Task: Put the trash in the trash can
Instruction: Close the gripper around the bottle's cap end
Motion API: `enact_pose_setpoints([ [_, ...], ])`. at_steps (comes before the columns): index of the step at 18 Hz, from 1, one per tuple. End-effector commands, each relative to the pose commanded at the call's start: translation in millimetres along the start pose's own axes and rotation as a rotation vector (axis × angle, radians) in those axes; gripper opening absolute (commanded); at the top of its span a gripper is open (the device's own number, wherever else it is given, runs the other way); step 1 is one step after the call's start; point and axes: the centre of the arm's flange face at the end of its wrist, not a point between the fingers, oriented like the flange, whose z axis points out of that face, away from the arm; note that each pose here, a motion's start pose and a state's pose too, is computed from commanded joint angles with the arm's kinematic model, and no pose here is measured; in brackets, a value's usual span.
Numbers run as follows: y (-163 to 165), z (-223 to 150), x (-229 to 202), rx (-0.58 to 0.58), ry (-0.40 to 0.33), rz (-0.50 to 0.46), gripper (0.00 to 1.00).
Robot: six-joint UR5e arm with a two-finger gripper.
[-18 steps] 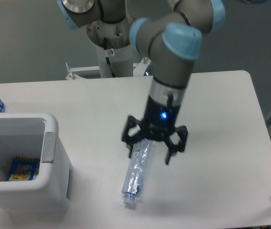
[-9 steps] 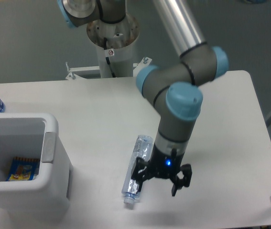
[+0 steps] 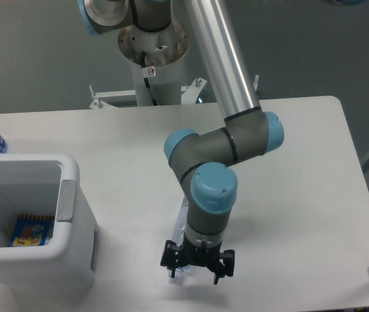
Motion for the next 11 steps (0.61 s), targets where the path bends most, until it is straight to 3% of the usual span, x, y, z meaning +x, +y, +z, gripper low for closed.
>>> enact_pose_setpoints([
  [7, 8, 15, 15, -0.027, 0.017, 0.014, 1.0],
  [11, 9, 23, 16, -0.059, -0.025, 0.023, 0.99],
])
